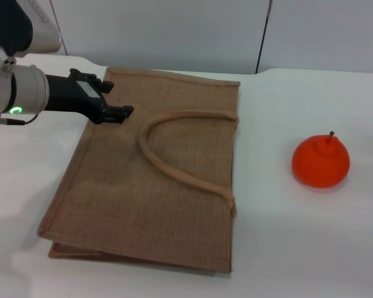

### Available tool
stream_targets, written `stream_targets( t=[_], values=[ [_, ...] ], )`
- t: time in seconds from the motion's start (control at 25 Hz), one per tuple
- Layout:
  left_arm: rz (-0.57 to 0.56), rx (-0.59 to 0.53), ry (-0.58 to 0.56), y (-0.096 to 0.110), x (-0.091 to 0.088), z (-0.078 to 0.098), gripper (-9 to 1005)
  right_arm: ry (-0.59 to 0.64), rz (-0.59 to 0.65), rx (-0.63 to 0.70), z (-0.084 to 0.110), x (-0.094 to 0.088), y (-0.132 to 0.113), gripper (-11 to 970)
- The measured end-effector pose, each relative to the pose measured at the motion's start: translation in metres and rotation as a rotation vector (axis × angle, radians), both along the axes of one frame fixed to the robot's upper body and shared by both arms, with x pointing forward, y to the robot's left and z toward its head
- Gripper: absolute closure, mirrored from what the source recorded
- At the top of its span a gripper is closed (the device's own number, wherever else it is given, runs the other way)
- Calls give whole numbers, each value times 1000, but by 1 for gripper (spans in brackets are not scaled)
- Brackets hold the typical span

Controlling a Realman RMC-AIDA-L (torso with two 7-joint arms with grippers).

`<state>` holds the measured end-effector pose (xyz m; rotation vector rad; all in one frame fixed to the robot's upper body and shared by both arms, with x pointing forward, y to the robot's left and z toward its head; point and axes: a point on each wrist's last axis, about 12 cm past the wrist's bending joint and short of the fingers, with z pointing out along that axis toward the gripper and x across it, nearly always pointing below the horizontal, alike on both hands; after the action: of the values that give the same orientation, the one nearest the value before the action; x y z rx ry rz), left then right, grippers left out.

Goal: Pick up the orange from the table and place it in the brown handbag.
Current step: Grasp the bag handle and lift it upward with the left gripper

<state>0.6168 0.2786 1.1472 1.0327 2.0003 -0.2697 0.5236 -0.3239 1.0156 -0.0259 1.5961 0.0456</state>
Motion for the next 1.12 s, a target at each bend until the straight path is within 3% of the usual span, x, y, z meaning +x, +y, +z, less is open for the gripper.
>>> stream_targets(
  t=[0.6, 1.12],
  values=[
    [-32, -3, 31, -13, 12, -13, 296, -56, 55, -11, 5, -6, 5, 65],
    [-2, 56, 10, -10, 19, -24, 303, -58, 73, -17, 5, -5, 7, 66]
  ],
)
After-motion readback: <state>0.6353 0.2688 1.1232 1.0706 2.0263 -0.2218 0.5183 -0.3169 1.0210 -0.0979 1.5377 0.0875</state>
